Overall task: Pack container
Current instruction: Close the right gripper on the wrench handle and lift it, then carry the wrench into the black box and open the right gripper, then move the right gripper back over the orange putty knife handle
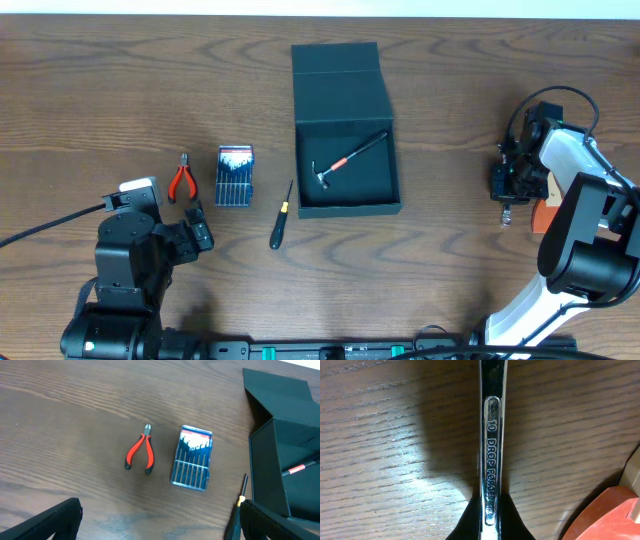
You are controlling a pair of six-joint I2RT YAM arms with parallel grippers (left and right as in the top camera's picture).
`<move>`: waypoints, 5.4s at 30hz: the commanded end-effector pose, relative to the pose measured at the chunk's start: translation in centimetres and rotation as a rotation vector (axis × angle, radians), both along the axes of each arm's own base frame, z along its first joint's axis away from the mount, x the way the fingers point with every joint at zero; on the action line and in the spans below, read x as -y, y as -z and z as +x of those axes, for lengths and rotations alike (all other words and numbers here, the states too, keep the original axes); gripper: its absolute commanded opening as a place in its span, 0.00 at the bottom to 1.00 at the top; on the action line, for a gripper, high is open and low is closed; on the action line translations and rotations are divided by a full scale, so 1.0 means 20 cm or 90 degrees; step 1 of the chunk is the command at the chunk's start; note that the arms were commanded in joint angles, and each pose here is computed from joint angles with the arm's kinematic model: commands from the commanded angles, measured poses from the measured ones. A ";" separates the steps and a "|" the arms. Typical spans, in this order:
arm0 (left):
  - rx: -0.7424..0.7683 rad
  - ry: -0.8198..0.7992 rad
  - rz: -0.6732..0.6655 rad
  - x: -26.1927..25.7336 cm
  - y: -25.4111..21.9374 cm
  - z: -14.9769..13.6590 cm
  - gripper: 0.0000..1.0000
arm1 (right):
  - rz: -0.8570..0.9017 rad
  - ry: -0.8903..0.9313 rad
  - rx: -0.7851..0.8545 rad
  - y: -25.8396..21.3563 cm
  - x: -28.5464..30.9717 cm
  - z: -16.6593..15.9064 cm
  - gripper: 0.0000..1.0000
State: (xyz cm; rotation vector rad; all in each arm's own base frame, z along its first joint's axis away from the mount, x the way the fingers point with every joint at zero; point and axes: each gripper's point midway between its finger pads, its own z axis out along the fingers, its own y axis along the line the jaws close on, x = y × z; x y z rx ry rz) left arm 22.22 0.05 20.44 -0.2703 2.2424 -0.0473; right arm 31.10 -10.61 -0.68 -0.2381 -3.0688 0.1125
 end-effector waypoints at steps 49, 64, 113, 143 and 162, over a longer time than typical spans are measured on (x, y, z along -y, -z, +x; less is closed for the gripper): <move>0.016 -0.006 -0.006 0.00 -0.05 0.01 0.99 | 0.036 -0.300 0.256 -0.74 -0.68 0.26 0.01; 0.015 -0.006 -0.006 0.00 -0.05 0.01 0.99 | 0.122 -0.824 0.267 -0.84 -1.38 0.01 0.01; 0.009 -0.006 -0.005 0.00 -0.04 0.00 0.98 | 0.124 -0.836 0.197 -0.52 -1.54 0.15 0.28; 0.009 -0.006 -0.006 0.00 -0.04 0.00 0.98 | -0.006 -0.023 0.182 -0.92 0.35 0.19 0.99; 0.010 -0.006 -0.006 0.00 -0.04 0.00 0.98 | 0.060 -0.042 0.020 -0.22 0.44 0.26 0.87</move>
